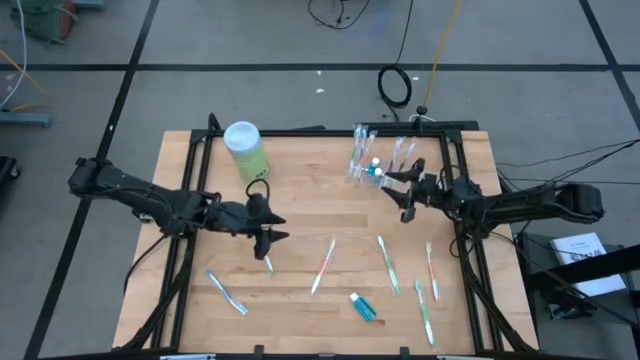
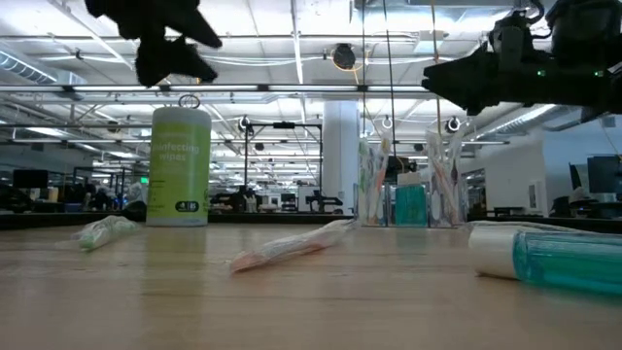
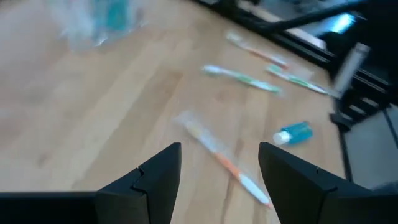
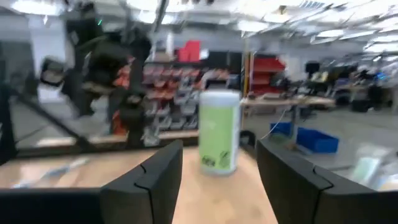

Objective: Pick & Place toothbrushing station
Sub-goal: Put the blue toothbrush into the transparent organizer

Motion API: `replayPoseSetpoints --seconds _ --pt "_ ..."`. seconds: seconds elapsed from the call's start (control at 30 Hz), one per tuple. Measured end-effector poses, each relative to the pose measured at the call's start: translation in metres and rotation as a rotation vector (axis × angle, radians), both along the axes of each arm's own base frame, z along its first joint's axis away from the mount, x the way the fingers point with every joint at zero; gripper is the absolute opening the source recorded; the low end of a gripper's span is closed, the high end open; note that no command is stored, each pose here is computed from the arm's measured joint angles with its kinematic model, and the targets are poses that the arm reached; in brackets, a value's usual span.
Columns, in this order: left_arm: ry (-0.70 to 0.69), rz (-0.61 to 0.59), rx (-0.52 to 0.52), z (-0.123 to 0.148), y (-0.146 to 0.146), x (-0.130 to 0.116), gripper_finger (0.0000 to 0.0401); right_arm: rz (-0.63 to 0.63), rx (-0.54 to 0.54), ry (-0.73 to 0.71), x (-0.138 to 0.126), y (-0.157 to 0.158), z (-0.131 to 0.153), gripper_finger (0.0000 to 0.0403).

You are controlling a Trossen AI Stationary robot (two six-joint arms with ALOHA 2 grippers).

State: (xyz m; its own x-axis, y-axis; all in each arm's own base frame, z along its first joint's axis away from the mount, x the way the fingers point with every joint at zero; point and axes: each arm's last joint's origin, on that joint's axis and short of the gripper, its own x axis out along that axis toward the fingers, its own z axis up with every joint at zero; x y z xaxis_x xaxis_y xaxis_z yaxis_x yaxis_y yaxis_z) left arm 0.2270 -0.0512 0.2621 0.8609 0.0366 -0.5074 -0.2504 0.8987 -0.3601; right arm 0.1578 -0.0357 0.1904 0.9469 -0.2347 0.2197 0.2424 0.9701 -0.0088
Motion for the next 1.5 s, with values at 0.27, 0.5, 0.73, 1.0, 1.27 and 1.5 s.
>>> replayPoseSetpoints --seconds 0.27,0.5,0.73,1.0,1.27,1.5 --pt "0.264 0.525 -0.164 -0.027 0.027 -0.023 0.0218 0.067 -0.020 0.231 0.032 0.023 0.013 0.0196" --pt "0.433 0.842 -0.363 -0.062 0.031 -0.042 0.0218 0.038 -0.062 0.377 0.051 0.037 0.017 0.0196" --pt "0.482 0.858 -0.465 -0.096 0.027 -0.039 0.0218 0.039 -0.061 0.366 0.054 0.038 0.017 0.0196" --pt "0.557 0.800 -0.520 -0.101 0.024 -0.038 0.0218 0.036 -0.061 0.344 0.054 0.038 0.019 0.0196" --pt "0.746 0.584 -0.687 -0.101 0.014 -0.039 0.0218 0.029 -0.136 0.302 0.054 0.038 0.025 0.0196" --pt "0.932 0.234 -0.855 -0.098 -0.005 -0.042 0.0218 0.010 -0.254 0.259 0.054 0.038 0.031 0.0196"
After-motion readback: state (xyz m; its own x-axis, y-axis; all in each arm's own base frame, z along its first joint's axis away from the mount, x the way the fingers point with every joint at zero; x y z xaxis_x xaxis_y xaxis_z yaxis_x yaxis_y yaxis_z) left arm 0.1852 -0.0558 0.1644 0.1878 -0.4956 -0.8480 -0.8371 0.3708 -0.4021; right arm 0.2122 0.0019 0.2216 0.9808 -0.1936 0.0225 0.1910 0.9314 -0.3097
